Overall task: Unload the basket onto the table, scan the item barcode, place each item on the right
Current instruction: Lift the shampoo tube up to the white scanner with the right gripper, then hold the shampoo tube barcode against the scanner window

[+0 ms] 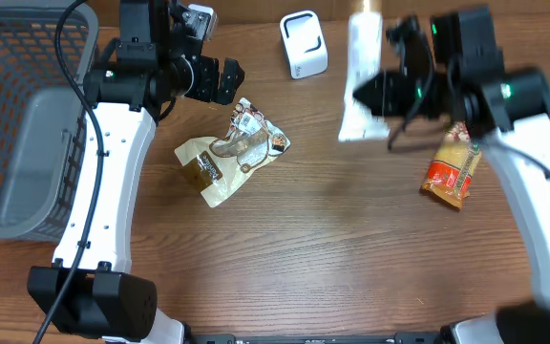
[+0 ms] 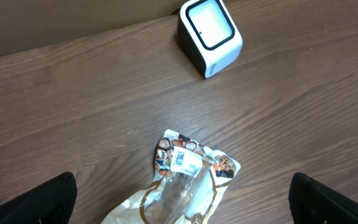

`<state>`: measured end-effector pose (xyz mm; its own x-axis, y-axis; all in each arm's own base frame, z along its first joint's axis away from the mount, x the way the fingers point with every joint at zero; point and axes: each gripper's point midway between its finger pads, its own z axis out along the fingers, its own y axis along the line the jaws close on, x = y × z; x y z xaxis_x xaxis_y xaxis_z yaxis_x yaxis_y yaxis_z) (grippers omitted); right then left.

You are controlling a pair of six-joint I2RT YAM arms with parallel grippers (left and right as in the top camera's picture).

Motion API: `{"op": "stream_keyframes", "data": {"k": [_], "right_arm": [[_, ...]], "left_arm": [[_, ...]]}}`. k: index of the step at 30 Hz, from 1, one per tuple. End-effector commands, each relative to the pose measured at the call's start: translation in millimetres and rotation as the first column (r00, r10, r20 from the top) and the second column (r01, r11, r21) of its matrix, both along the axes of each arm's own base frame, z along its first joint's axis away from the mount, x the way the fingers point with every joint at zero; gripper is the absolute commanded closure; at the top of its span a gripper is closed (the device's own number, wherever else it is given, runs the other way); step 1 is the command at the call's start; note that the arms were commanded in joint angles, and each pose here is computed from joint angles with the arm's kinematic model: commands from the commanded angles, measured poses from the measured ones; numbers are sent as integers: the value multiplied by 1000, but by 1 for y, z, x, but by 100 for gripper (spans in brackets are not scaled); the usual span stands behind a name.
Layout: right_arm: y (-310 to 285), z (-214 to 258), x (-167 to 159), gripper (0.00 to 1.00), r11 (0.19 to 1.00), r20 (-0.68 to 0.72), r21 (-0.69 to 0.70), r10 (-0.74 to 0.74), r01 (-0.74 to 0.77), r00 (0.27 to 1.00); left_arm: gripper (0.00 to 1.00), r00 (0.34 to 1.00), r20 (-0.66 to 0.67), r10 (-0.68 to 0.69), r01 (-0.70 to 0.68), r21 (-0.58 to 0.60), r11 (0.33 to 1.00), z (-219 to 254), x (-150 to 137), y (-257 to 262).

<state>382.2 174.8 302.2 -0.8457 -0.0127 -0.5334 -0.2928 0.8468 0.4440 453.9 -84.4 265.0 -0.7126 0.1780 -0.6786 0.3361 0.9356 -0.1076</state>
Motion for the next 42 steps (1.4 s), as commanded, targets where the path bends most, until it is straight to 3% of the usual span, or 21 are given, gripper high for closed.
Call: {"op": "stream_keyframes", "data": {"k": [1,5,9,19,33,42], "right_arm": [[-16,-10,54,97,966,100,-238,-78,100,992],[-22,-40,108,96,864,216,-475,-69,166,974],[-17,-69,151,96,718,311,-674,62,173,949],[-11,-111,212,96,531,403,-809,185,254,896],[-2,-150,242,96,494,440,-819,216,291,872],[-11,-175,243,96,407,407,-863,208,300,889]], "left_arm": [[0,999,35,-23,23,8,1000,11,-1,-4],[0,999,35,-23,22,8,1000,11,-1,-4],[0,999,35,-23,23,8,1000,11,-1,-4],[0,999,35,-23,23,8,1000,11,-1,-4],[0,999,35,-22,22,8,1000,11,-1,-3],[0,999,35,-22,22,8,1000,11,-1,-3]]}}
